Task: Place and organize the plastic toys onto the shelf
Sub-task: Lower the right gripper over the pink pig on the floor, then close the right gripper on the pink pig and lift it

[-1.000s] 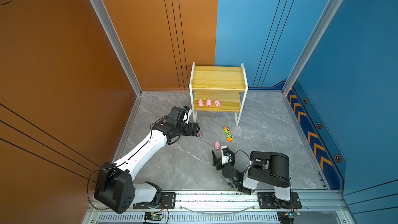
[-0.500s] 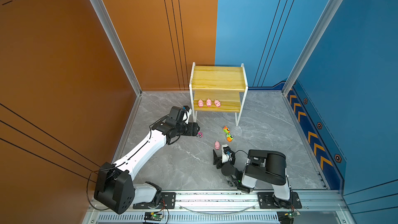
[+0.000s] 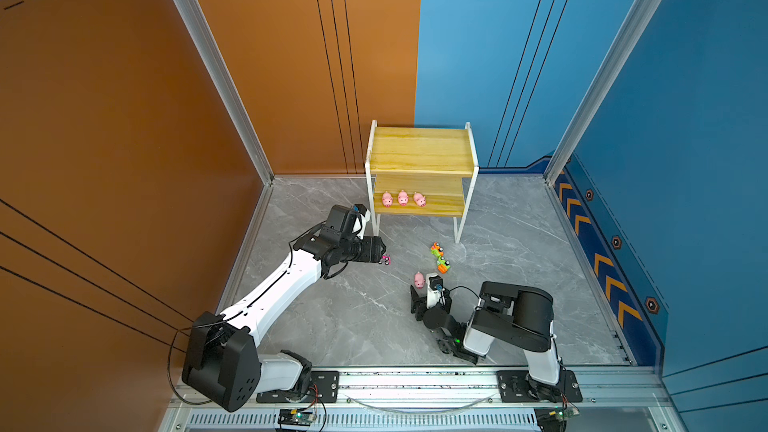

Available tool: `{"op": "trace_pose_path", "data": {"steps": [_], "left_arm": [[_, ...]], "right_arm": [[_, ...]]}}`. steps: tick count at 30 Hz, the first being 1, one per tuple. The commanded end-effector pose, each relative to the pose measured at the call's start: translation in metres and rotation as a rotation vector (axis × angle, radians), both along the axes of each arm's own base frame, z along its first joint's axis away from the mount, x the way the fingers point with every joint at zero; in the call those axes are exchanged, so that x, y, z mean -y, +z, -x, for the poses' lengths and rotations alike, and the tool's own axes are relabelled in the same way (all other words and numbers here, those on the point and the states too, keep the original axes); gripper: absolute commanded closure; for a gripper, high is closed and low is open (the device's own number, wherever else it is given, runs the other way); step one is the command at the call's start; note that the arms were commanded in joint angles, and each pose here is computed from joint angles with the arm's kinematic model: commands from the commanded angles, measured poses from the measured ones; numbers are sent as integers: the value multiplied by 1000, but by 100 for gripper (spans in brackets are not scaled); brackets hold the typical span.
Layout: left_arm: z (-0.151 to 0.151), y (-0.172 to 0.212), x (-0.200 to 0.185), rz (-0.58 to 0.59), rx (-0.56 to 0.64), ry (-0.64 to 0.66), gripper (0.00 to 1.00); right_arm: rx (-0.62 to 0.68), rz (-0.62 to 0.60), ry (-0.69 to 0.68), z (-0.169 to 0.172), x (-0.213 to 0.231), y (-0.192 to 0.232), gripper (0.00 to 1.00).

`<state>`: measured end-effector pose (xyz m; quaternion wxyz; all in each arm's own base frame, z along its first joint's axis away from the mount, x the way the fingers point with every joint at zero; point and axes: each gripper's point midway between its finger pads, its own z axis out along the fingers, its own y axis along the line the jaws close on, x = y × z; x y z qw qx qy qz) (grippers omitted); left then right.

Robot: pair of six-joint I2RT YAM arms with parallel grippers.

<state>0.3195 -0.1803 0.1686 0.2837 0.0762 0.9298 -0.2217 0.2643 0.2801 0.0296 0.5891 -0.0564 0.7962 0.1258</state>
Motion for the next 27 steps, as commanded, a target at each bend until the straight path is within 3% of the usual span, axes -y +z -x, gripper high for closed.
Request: {"op": "trace_pose_path", "data": {"steps": [1,6,19,27], "left_arm": [[-1,4,2,25,0,-6,23],[-1,7,2,29,10,-6,23],[1,9,2,28,16,-7,23],[0,8,1,23,18,-5,24]], "right_arm": [[-37,22,8,-1,-2,-13,30],[-55,29,-7,-5,-2,-18,36],[-102,42,-9,-10,-4,-25,62],[-103,-11,80,-2,-10,-8,68]]}}
